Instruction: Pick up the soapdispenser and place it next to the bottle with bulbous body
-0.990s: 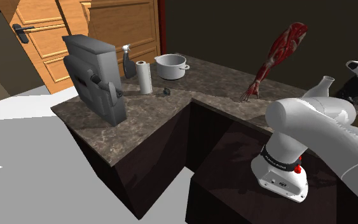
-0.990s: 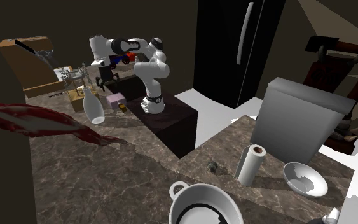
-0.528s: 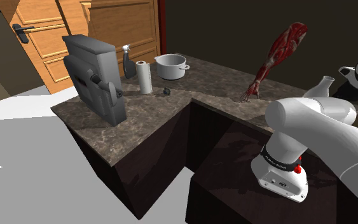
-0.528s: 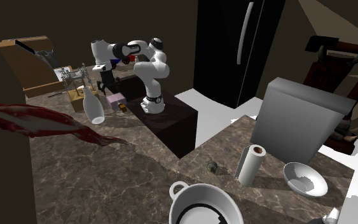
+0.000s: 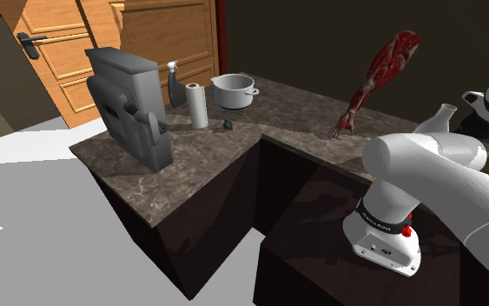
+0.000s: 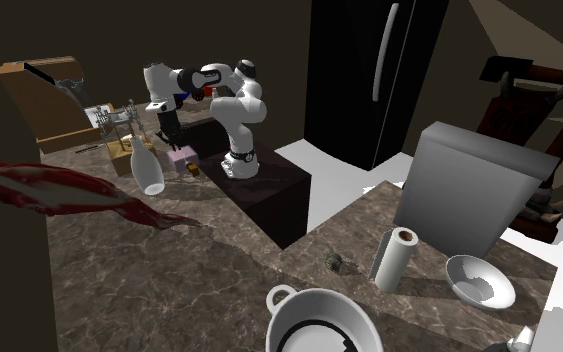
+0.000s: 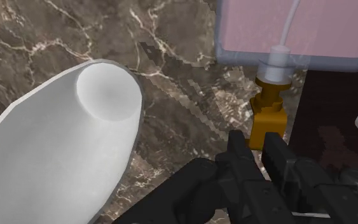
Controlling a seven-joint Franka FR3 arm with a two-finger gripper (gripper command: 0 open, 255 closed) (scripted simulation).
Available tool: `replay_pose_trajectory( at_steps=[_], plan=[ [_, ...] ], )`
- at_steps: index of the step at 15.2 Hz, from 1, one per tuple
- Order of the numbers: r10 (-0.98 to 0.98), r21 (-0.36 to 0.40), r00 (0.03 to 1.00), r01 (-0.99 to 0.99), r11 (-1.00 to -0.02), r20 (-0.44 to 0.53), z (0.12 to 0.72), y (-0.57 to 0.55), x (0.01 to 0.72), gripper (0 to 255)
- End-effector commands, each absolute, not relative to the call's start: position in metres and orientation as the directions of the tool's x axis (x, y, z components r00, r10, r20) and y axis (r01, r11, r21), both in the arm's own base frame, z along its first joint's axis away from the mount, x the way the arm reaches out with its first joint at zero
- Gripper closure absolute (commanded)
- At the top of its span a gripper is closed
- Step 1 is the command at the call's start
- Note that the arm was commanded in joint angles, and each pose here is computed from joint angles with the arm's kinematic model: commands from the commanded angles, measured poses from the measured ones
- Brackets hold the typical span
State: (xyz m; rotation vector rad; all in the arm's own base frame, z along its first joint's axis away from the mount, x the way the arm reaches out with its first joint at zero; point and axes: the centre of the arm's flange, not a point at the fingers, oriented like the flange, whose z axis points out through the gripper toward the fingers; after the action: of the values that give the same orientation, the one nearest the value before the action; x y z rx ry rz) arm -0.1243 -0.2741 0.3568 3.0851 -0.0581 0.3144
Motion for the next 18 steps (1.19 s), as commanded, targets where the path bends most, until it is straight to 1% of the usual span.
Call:
replay_pose_trajectory(
  at_steps=[1, 7, 8, 14, 15, 18],
  plan=[
    [-0.033, 0.036, 0.979, -0.041, -0.998, 0.202, 0.357, -0.274, -0.124, 255],
    [-0.033, 0.036, 0.979, -0.041, -0.998, 0.202, 0.357, -0.274, -0.124, 255],
    [-0.033, 0.036, 0.979, -0.041, -0.998, 0.202, 0.357, -0.274, -0.124, 0],
    [-0.031, -0.217, 0.999, -0.029, -0.976, 0.006, 0.281, -0.291, -0.099, 0],
    [-0.029, -0.236, 1.000, -0.030, -0.971, -0.010, 0.275, -0.291, -0.098, 0],
    [-0.029, -0.236, 1.000, -0.030, -0.971, -0.010, 0.260, -0.287, -0.098, 0]
  ],
)
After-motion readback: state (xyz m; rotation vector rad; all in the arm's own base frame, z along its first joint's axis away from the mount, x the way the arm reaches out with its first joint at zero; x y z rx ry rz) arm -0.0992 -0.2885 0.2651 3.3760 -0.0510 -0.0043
